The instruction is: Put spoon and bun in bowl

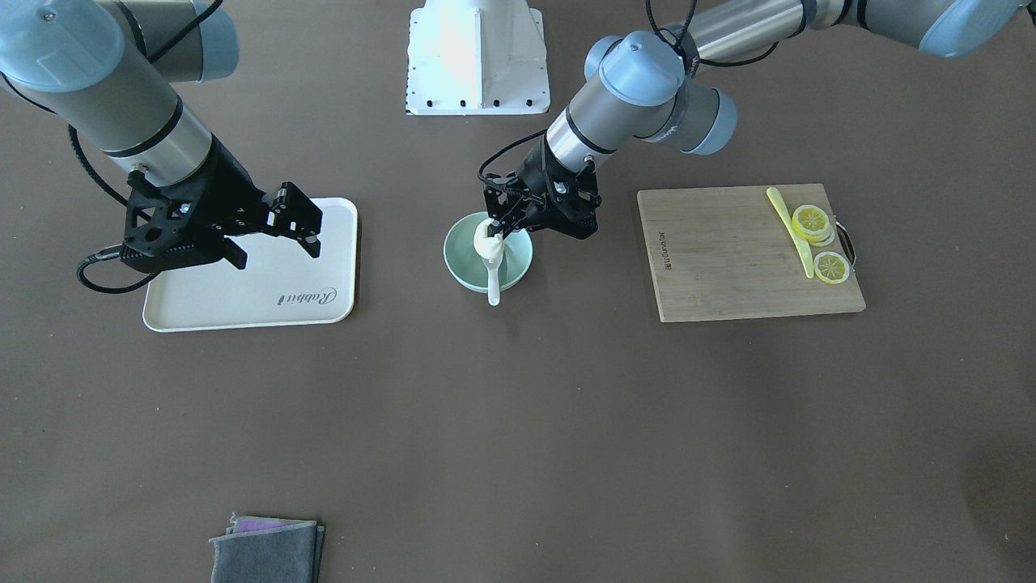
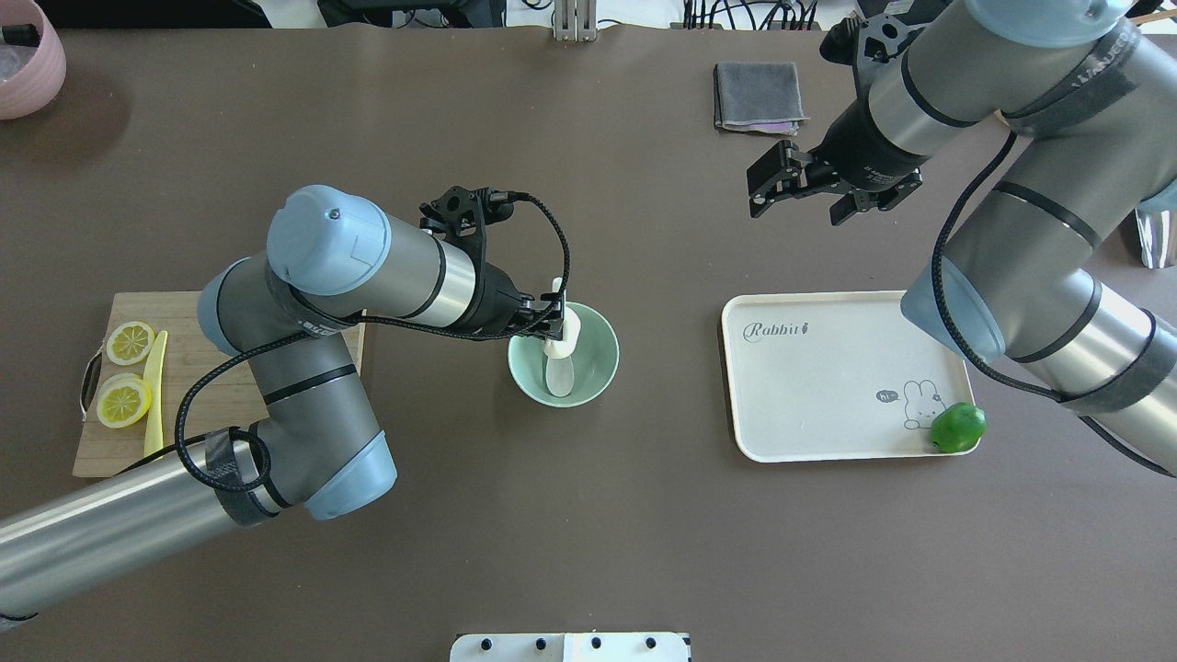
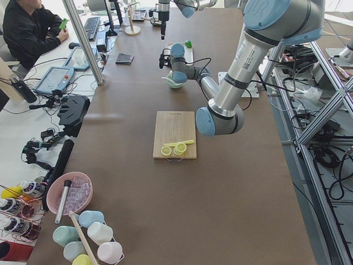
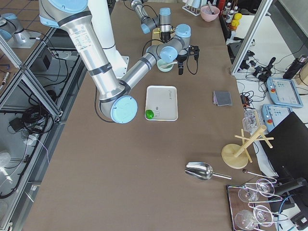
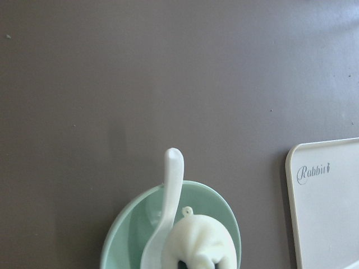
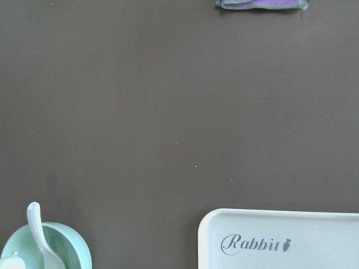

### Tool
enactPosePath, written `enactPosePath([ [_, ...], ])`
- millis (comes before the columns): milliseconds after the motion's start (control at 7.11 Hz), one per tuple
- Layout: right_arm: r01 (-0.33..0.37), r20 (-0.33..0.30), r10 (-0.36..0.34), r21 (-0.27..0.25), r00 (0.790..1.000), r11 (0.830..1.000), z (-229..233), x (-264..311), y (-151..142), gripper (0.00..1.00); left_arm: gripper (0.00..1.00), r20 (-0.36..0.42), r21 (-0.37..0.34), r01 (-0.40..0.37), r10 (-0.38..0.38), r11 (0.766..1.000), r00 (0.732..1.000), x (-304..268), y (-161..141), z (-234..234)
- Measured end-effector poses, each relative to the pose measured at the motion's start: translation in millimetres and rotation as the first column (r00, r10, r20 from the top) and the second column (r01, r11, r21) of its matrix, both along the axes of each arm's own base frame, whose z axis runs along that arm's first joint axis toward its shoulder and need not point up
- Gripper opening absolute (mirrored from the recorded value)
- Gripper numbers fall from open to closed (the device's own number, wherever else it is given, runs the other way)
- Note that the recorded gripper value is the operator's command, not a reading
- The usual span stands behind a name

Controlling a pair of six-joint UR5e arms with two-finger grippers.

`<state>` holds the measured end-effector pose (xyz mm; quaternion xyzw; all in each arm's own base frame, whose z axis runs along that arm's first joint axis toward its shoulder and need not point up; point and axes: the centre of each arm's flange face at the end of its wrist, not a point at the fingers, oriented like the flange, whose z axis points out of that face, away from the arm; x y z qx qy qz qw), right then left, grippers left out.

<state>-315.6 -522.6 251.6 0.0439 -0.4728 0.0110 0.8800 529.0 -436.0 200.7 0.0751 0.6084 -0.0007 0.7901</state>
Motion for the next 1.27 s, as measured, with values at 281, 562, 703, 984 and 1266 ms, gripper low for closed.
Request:
enactPosePath([
  [281,0.028,-0.013,-0.027,0.057,1.0,0.998,6,3,8,1.0,0.98,0.007,0.004,0.009,-0.009,1.0,1.0,5,1,2],
  [562,0.062,-0.047,-0.057,0.12,0.997,0.991,32,24,15,1.0,0.98,0.0,0.009,0.012,-0.012,1.0,1.0,3,2,-2],
  [703,0.048,-0.059,-0.041,0.117,0.997,0.992,45,43,10,1.0,0.98,-0.007,0.012,0.012,-0.012,1.0,1.0,-1,5,-7],
  [984,-0.006,-0.062,0.011,0.086,0.998,0.996,68,96,-6,1.0,0.98,0.028,-0.001,0.015,-0.015,1.0,0.999,-17,9,-21],
  [1266,0.003,-0.087,0.006,0.102,0.996,0.995,113,162,-12,1.0,0.98,0.148,0.058,0.036,-0.044,0.998,0.988,-71,-6,-30],
])
